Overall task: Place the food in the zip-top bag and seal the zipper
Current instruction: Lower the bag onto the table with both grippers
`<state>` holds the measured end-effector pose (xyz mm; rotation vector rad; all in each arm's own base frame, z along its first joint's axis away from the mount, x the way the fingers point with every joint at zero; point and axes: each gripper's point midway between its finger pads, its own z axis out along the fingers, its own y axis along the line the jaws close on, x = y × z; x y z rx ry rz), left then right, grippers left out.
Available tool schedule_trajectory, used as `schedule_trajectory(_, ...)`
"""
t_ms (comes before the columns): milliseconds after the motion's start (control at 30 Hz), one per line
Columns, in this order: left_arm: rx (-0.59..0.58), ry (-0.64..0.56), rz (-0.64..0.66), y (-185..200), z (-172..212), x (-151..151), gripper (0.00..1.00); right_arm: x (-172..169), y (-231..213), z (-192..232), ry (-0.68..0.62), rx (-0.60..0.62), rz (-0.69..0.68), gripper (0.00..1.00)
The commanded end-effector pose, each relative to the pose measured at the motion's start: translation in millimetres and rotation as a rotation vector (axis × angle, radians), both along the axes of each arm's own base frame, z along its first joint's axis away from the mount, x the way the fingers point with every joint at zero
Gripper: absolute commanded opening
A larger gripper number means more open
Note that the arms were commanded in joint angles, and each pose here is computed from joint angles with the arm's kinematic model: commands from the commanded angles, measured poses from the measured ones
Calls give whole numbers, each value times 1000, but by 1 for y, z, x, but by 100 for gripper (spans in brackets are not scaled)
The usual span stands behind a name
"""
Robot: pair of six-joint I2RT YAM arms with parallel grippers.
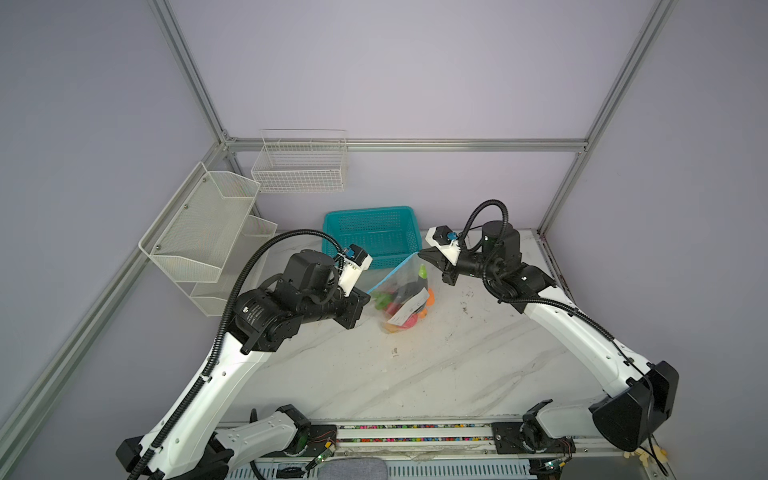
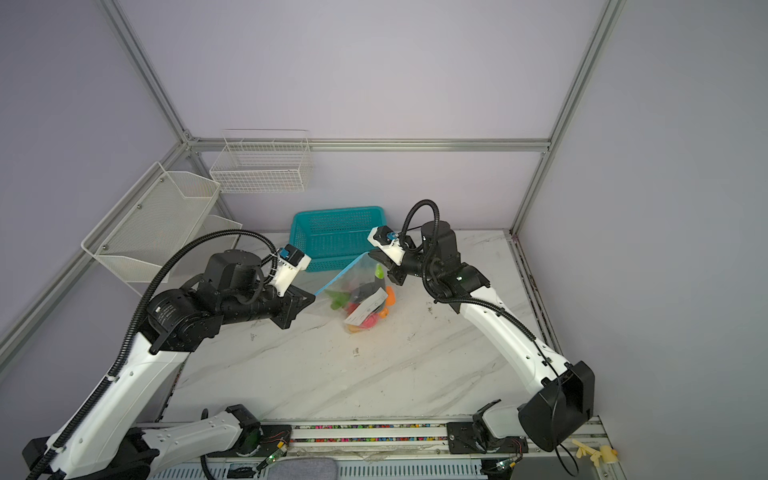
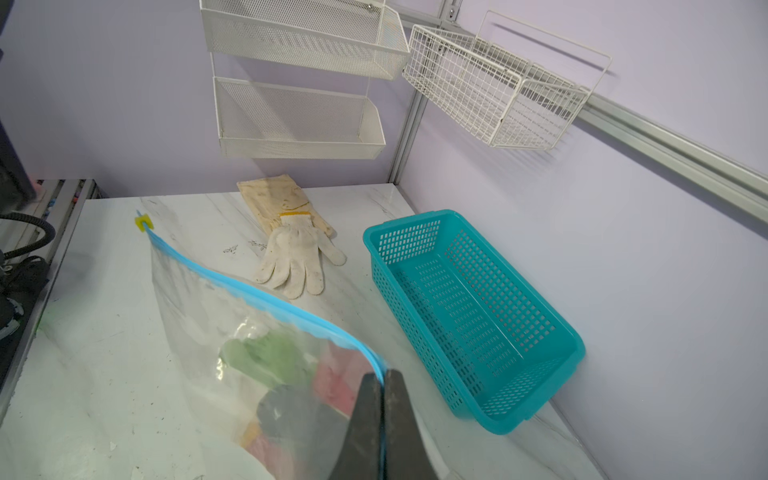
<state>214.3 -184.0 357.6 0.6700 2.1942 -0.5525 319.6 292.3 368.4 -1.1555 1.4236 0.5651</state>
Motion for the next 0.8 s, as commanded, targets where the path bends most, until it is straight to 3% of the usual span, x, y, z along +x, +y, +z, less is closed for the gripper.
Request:
schedule_trajectory(0, -40, -17, -16, 3, 8, -11, 0, -16, -7, 23, -26, 43, -34, 0)
schedule_trajectory(33, -37, -21, -17, 4, 7, -12, 6, -22, -7, 25, -27, 49, -33, 0)
schedule_trajectory(100, -23, -35, -18, 7, 5, -13, 28, -32, -6, 29, -22, 56, -29, 0)
schedule_trajectory(167, -7, -61, -23, 9, 6, -11, 44, -41, -7, 32, -8, 60, -29, 0)
schedule_trajectory(233, 7, -95, -30, 9, 10, -7, 67, -52, -6, 36, 13, 73, -23, 0)
schedule_trajectory(333, 16, -108, -67, 3, 9, -5, 81, -67, -9, 39, 54, 83, -28, 0)
schedule_trajectory(567, -64, -6, -237, -22, -12, -30, 90, -88, -14, 36, 228, 132, -74, 0)
schedule_trajectory(767, -120, 50, -268, -32, -37, -36, 92, -73, -12, -16, 372, 121, -167, 0)
